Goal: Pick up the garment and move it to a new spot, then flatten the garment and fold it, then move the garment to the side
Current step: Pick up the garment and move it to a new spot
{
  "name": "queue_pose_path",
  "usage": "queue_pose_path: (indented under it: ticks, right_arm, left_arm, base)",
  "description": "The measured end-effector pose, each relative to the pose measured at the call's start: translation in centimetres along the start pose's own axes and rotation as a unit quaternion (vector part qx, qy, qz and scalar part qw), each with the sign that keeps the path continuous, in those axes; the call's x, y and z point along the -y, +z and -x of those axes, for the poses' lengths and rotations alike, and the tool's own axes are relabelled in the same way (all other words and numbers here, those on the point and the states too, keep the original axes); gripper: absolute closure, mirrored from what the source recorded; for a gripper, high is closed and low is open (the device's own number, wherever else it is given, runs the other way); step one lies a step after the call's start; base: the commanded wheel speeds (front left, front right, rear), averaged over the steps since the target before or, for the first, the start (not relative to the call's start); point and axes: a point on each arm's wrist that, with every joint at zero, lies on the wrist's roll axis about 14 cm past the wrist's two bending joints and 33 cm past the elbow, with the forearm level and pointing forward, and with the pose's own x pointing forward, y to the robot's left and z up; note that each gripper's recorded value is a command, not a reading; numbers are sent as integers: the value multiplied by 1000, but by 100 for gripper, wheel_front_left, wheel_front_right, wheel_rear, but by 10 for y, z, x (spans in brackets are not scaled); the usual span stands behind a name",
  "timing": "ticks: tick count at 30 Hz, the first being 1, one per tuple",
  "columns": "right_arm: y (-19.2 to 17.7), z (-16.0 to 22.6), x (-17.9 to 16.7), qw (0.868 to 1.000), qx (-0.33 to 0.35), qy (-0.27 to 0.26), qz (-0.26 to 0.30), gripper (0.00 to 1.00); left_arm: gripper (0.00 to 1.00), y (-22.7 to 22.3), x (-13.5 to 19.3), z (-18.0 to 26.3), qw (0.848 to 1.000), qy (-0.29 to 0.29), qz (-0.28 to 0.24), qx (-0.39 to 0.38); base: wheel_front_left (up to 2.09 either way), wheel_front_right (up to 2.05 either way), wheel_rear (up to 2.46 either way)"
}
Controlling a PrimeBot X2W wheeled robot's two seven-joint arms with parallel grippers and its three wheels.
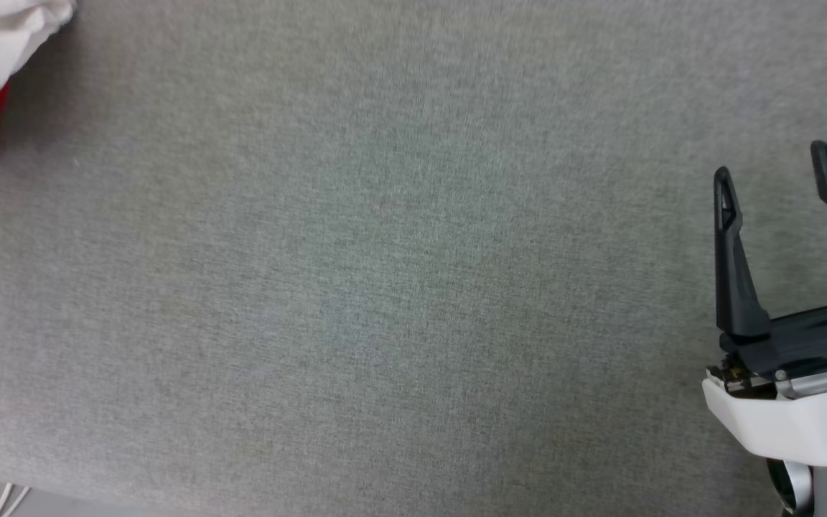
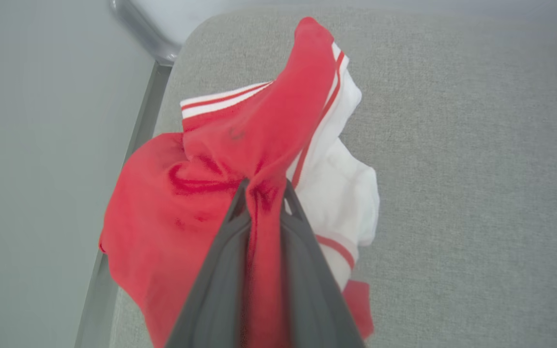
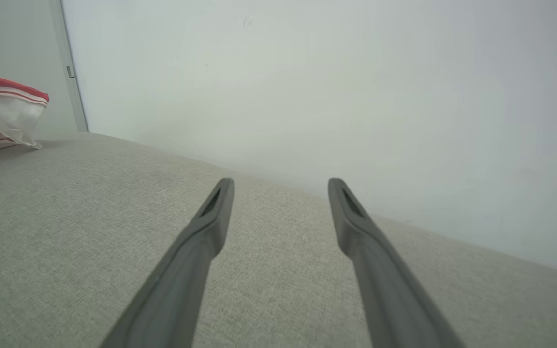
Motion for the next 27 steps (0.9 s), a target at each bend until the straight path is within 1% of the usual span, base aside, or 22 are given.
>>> queue_pose_path:
  ticks: [6, 9, 14, 20, 27]
  right_arm:
    - [31, 7, -1, 1000, 22, -6, -1, 0]
    - [43, 14, -1, 1000, 26, -10, 0, 0]
    - [59, 27, 7, 999, 31, -25, -1, 0]
    - [69, 47, 22, 998, 29, -53, -4, 0]
    - [78, 76, 43, 995, 21, -93, 6, 0]
  left_arm:
    - [100, 55, 23, 45, 995, -25, -64, 67]
    - [100, 83, 41, 71, 989, -42, -94, 107]
    - [100, 122, 74, 112, 973, -72, -142, 166]
    - [100, 148, 130, 143, 948, -118, -207, 209]
    - [100, 159, 210, 173, 909, -195, -273, 249]
  base:
    - [0, 0, 0]
    - [0, 0, 0]
    - [0, 0, 0]
    - [0, 0, 0]
    - [0, 0, 0]
